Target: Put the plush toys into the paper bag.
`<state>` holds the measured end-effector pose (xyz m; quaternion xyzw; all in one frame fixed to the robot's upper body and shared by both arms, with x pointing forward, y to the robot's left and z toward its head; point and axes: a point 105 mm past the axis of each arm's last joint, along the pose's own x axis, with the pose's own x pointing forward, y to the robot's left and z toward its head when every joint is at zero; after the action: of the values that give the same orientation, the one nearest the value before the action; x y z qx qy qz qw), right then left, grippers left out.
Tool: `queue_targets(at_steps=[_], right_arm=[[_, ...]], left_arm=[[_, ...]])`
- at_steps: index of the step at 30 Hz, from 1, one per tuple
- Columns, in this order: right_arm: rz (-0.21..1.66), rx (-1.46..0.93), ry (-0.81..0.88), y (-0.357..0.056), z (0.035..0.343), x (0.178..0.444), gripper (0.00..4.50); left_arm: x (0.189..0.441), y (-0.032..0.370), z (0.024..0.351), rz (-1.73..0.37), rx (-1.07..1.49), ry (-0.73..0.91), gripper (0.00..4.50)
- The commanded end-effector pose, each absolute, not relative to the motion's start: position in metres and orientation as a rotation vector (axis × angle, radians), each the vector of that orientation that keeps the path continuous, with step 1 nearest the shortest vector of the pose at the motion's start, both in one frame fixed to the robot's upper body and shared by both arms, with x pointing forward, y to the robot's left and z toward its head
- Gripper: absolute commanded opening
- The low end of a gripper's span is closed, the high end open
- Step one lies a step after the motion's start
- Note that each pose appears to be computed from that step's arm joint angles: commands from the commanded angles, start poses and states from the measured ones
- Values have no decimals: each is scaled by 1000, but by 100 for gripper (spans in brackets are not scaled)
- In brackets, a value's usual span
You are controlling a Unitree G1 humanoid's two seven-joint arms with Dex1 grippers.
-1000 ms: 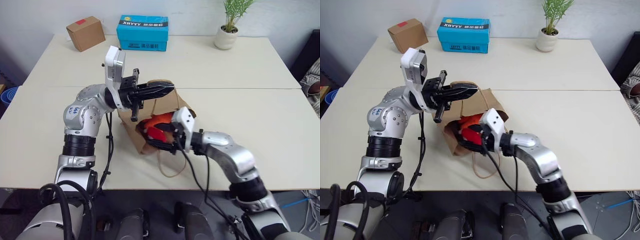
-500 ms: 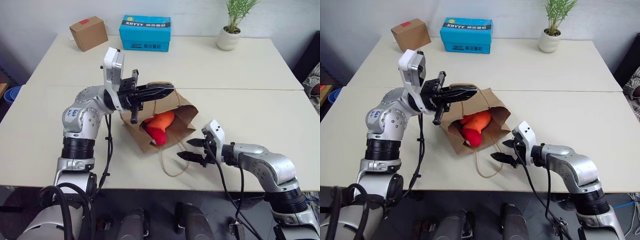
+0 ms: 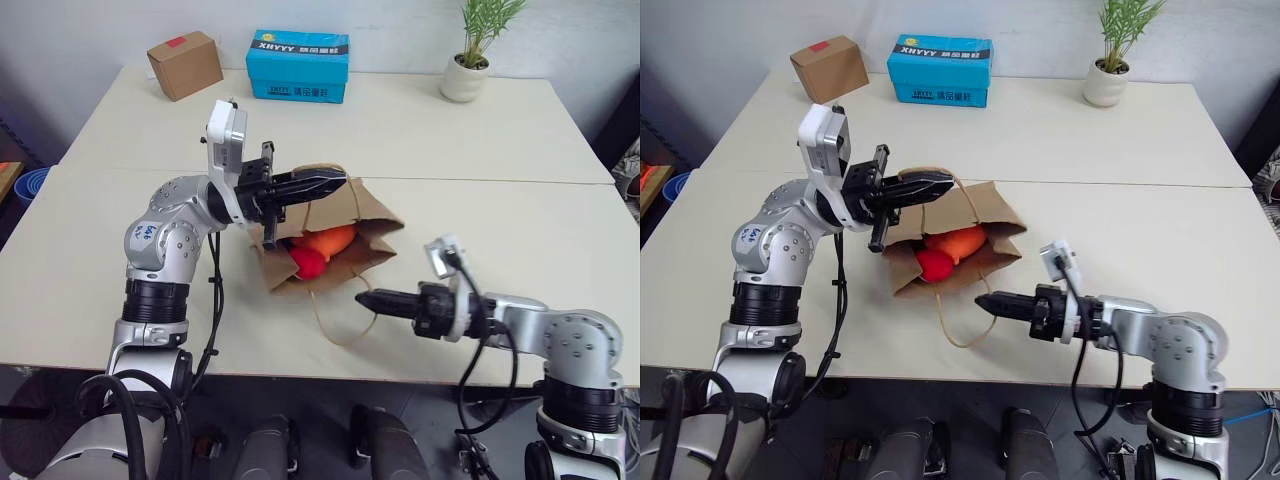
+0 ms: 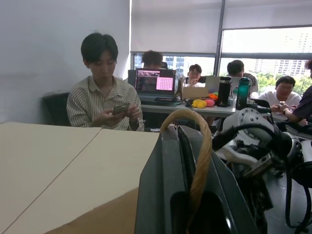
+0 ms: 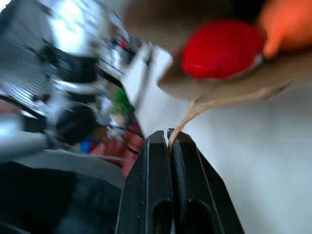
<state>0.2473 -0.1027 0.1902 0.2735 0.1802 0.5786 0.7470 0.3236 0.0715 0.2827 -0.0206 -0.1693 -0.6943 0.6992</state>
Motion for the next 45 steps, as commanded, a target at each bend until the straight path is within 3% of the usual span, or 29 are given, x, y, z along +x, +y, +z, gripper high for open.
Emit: queue_targets(at_steps=[1, 7, 13, 15, 18, 22, 28, 30, 33, 38, 41, 45], right_arm=[[1276, 646, 171, -120, 250, 244, 1], [1122, 620, 91, -142, 281, 262, 1], [1002, 605, 153, -143, 246, 278, 1], [1008, 622, 118, -144, 251, 277, 0], [1115, 567, -4, -138, 273, 260, 61], [1199, 388, 21, -131, 267, 239, 199], [1120, 255, -15, -160, 260, 235, 408], [1094, 214, -57, -166, 262, 234, 450], [1082, 102, -112, -173, 256, 228, 450], [1044, 88, -213, -185, 252, 225, 450], [1030, 7, -207, -188, 241, 226, 450], [1036, -59, -184, -188, 224, 225, 450]], left_arm=[[329, 79, 307, -1503, -4, -484, 0], [346, 82, 312, -1446, 47, -509, 0], [349, 75, 297, -1507, 10, -434, 0], [345, 76, 296, -1533, -15, -406, 19], [343, 80, 292, -1541, -13, -345, 88], [337, 93, 279, -1556, 51, -197, 212], [341, 118, 271, -1489, 97, -81, 398], [340, 122, 266, -1484, 114, -27, 447], [339, 129, 253, -1473, 155, 49, 447], [331, 132, 256, -1488, 178, -69, 447], [325, 133, 250, -1492, 157, -38, 447], [332, 135, 266, -1423, -84, -50, 447]])
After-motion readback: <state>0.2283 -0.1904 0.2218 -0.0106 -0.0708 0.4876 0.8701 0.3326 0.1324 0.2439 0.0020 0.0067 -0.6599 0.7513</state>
